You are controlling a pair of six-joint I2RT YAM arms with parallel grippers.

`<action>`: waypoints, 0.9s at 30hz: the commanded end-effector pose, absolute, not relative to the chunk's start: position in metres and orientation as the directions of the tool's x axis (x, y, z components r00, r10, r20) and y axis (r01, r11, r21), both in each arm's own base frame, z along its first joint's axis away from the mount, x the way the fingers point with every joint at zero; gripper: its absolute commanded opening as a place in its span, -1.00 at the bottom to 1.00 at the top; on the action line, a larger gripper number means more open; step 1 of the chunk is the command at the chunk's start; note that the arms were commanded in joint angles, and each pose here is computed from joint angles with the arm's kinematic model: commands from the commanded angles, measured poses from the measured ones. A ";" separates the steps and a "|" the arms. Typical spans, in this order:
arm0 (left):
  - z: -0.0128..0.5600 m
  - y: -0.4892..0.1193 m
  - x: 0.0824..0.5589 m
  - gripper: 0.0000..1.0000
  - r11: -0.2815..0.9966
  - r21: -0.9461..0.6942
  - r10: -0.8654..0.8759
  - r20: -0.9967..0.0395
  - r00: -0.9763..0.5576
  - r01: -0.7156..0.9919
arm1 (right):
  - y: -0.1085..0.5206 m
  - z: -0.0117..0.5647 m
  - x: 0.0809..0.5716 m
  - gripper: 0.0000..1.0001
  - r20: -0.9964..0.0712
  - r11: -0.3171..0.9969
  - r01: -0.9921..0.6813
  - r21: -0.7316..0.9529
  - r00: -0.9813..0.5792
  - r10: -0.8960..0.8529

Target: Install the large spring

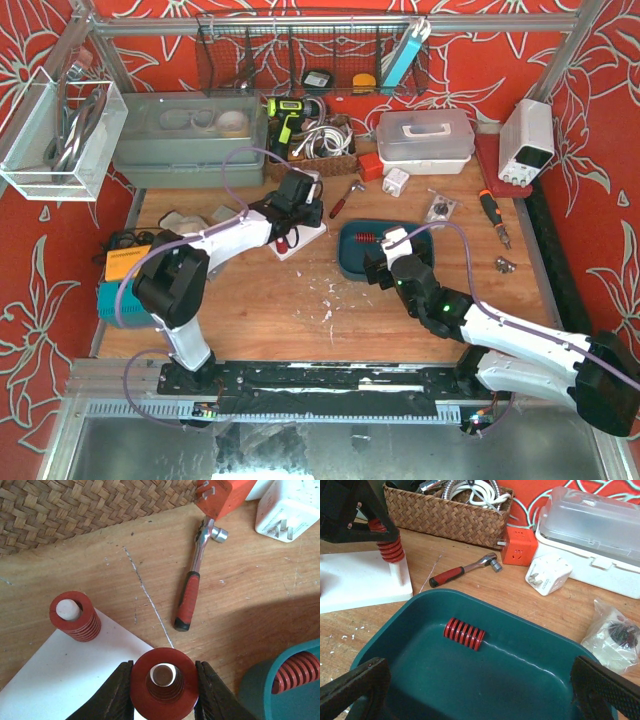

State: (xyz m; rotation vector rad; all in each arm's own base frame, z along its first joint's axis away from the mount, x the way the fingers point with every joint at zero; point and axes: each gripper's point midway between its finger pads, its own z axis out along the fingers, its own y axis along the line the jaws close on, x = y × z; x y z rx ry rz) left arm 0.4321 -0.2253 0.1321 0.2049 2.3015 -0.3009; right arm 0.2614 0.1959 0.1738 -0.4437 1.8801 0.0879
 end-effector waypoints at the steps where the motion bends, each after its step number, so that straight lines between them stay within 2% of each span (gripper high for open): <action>1: 0.137 -0.228 0.440 -0.88 0.957 -0.146 0.061 -0.745 -0.664 0.252 | 0.195 0.170 0.262 0.97 -0.922 0.929 -0.345 -0.136 -0.298 -0.246; 17: 0.109 -0.228 0.447 -0.67 0.965 -0.109 0.088 -0.721 -0.687 0.239 | 0.195 0.168 0.263 0.96 -0.922 0.930 -0.346 -0.125 -0.306 -0.238; 27: 0.110 -0.235 0.446 0.01 0.953 -0.138 0.091 -0.717 -0.691 0.270 | 0.193 0.166 0.263 0.97 -0.922 0.932 -0.340 -0.123 -0.309 -0.235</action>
